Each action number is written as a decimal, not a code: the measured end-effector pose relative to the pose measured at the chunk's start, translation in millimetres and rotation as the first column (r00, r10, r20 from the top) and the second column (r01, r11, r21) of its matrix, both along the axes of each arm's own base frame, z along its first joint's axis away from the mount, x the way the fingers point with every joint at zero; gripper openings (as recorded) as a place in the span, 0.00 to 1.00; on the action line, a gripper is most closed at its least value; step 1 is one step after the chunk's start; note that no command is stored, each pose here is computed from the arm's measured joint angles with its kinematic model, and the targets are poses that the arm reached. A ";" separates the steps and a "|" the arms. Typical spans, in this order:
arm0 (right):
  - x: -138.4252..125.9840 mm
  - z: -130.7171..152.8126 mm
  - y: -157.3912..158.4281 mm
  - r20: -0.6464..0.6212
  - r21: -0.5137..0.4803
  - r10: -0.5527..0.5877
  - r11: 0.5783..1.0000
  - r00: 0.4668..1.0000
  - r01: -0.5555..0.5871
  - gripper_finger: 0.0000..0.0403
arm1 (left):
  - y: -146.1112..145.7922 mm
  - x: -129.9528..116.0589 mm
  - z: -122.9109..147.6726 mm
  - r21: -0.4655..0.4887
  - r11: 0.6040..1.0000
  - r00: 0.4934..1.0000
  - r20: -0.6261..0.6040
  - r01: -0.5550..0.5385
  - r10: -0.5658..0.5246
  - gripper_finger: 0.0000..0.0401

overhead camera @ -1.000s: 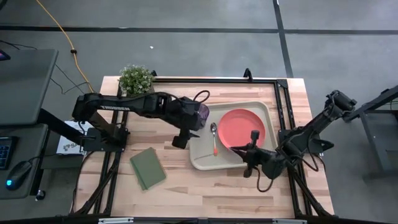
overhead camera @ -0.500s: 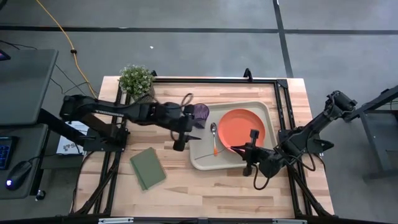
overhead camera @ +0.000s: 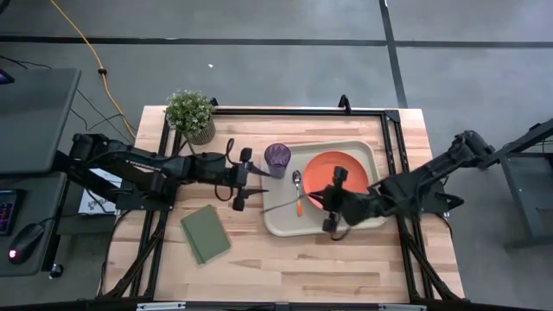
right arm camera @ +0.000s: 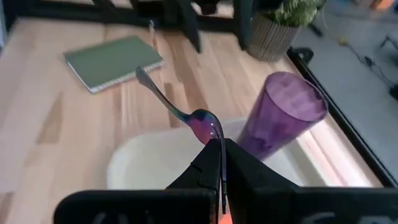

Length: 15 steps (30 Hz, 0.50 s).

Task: Pick and place plate/cup/fork/spoon on tray
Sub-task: Put the blue fork on the gray serving tray to the left of the orange spoon

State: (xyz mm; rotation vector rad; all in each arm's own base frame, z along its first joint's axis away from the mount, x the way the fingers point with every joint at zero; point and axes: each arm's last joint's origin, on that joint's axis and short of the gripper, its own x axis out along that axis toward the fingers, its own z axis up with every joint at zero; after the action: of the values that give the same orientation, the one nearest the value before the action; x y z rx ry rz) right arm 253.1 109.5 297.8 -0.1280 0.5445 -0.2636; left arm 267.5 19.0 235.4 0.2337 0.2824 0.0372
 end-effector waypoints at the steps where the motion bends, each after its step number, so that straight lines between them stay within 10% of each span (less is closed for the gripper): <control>1: 6.3 5.7 -2.8 -0.035 -0.001 -0.015 1.000 0.999 0.015 0.00 | -0.5 -0.3 -1.2 -0.010 1.000 1.000 -0.012 0.000 0.000 0.50; 8: 50.7 18.8 -18.3 -0.370 -0.036 -0.067 0.998 0.927 0.058 0.00 | -3.8 -2.0 -7.1 -0.162 0.987 0.998 -0.069 -0.005 -0.006 0.50; 15: 94.6 30.2 -13.3 -0.418 -0.070 0.020 0.996 0.908 -0.054 0.00 | -6.7 -3.0 -9.2 -0.356 0.934 0.994 -0.092 0.017 -0.053 0.50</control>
State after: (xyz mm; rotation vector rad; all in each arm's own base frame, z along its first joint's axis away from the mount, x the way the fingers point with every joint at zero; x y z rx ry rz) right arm 347.7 96.2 328.0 -0.2763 0.9582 -0.2207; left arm 264.5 12.3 226.1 -0.1205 0.3791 -0.0613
